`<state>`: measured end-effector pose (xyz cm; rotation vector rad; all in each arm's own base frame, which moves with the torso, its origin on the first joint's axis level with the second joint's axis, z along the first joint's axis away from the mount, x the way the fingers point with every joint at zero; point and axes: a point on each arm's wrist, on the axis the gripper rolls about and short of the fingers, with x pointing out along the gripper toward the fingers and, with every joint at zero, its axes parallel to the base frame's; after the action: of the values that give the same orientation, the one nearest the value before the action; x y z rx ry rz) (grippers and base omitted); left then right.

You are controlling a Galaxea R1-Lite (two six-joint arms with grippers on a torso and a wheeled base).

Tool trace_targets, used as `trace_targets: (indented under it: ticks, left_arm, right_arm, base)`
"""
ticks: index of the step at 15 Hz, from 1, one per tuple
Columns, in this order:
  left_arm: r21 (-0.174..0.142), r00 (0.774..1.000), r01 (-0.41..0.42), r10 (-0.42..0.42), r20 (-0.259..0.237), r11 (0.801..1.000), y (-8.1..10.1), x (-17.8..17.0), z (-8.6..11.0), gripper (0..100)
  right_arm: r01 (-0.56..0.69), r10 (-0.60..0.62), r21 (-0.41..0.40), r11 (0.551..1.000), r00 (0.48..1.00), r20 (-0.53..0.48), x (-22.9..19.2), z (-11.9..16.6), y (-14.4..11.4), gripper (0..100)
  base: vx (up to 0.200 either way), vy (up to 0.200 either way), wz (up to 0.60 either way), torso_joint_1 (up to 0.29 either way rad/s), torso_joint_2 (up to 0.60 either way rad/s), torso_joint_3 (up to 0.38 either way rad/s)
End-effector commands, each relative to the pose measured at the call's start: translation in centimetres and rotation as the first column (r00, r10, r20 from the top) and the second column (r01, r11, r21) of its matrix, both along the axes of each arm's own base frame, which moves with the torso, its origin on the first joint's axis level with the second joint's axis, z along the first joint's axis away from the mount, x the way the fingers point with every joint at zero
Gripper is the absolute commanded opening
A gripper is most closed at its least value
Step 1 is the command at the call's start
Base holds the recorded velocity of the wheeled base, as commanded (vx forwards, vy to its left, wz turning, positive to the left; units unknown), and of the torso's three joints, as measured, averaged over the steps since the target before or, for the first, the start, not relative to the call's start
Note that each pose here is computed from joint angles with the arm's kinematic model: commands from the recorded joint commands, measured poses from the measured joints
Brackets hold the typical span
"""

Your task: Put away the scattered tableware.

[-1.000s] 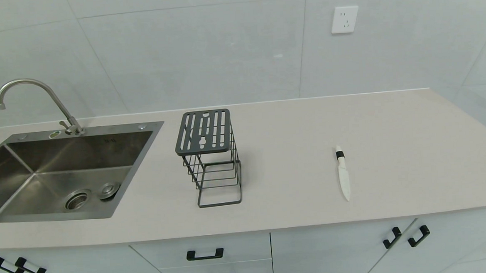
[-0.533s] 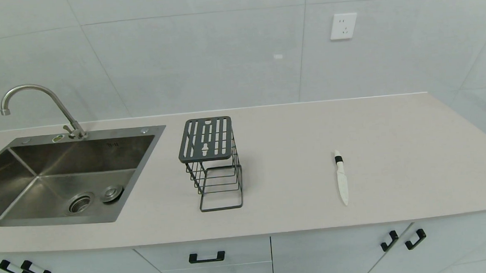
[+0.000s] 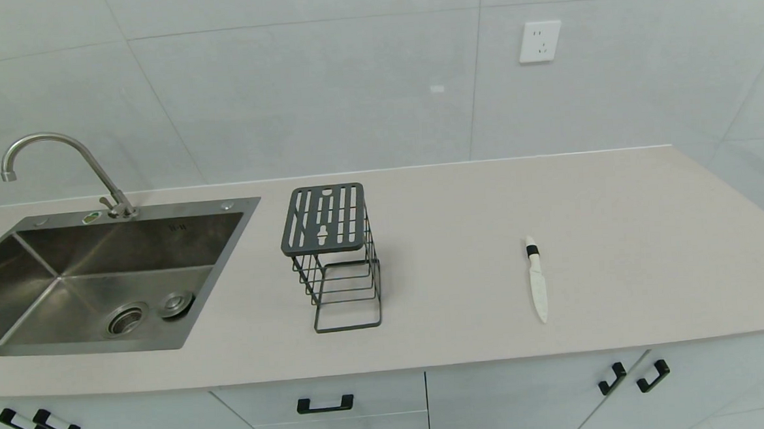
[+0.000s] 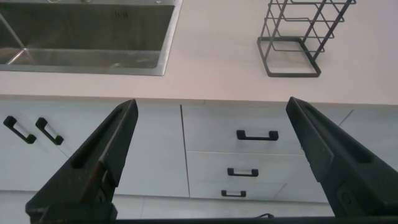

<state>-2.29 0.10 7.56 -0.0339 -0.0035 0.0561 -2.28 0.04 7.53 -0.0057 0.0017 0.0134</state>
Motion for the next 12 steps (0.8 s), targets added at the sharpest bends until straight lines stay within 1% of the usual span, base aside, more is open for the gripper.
trace_targets:
  ticks: [1,3,5,8,12]
  left_arm:
    - [-0.001,1.000,-0.001,0.001,-0.001,1.000,0.00,0.01,0.01,100]
    - [-0.001,1.000,-0.001,0.001,-0.001,1.000,0.00,0.01,0.01,100]
    - [-0.001,1.000,-0.001,0.001,-0.001,1.000,0.00,0.01,0.01,100]
    - [0.000,1.000,-0.002,0.002,-0.001,1.000,0.00,0.01,0.01,100]
    - [-0.003,1.000,-0.002,0.002,-0.001,1.000,0.00,0.01,0.01,100]
  right_arm:
    - [0.000,0.000,0.000,1.000,1.000,-0.001,0.01,0.01,0.00,100]
    - [0.000,0.000,0.000,1.000,1.000,-0.001,0.01,0.01,0.00,100]
    - [0.000,0.000,0.000,1.000,1.000,0.000,0.00,0.00,0.00,100]
    - [0.000,0.000,0.000,1.000,1.000,0.000,0.00,0.00,0.00,100]
    - [0.000,0.000,0.001,1.000,1.000,0.000,0.00,0.00,0.00,100]
  base:
    - [0.000,0.000,0.00,0.000,0.00,0.000]
    - [0.000,0.000,0.00,0.000,0.00,0.000]
    - [0.200,0.000,0.00,-0.024,0.04,0.034]
    - [0.200,0.000,0.00,-0.134,0.29,0.134]
    - [0.000,0.000,0.00,-0.014,0.02,0.010]
